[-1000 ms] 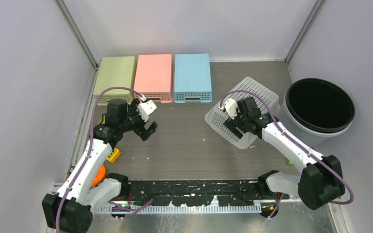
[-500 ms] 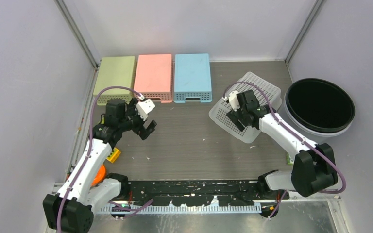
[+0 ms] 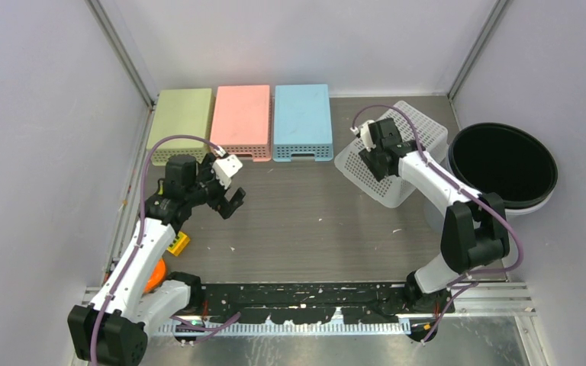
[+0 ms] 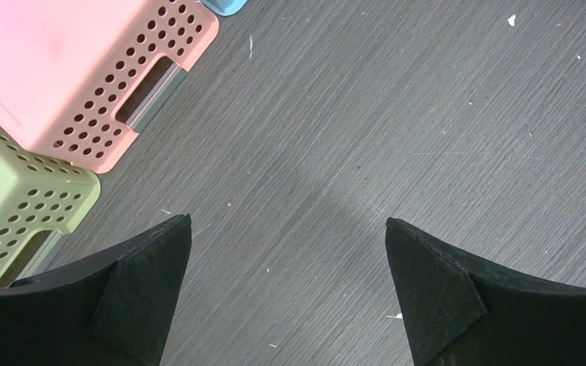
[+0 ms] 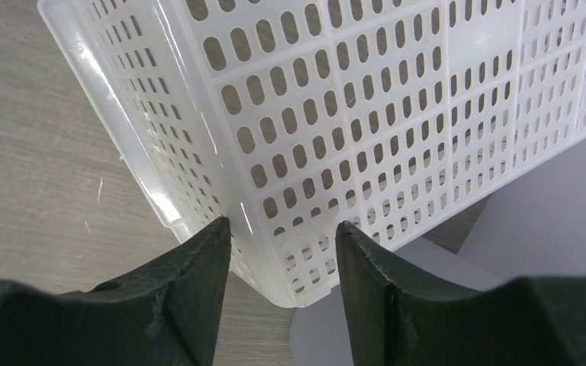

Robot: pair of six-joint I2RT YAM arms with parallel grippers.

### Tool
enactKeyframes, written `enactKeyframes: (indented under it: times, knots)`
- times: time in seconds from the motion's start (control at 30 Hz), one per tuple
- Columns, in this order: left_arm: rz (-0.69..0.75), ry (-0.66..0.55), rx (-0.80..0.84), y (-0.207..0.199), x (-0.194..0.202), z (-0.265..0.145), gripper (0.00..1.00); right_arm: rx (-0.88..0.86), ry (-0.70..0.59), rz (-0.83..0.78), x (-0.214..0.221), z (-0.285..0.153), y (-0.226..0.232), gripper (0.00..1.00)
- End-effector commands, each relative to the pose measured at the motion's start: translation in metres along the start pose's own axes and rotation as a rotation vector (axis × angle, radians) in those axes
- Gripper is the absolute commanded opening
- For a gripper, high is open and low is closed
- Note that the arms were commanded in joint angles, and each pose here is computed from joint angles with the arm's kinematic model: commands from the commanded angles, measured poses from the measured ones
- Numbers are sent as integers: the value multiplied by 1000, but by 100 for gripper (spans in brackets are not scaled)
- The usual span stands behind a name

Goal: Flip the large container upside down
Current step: Move the container to the center of the board.

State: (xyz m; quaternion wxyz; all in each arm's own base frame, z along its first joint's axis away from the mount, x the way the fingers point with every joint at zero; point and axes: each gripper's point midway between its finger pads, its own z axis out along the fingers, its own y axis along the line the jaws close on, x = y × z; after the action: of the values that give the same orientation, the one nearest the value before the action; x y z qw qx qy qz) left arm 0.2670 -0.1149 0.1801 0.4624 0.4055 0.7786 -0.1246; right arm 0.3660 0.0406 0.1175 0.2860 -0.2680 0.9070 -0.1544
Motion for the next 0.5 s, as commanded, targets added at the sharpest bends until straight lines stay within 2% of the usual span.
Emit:
enactKeyframes:
  times: [0.0, 0.47]
  knots:
    - [11, -49, -6, 3, -9, 0, 100, 63, -15, 65, -21, 2, -20, 56]
    - [11, -48, -12, 5, -9, 0, 100, 37, 25, 182, -59, 48, -23, 41]
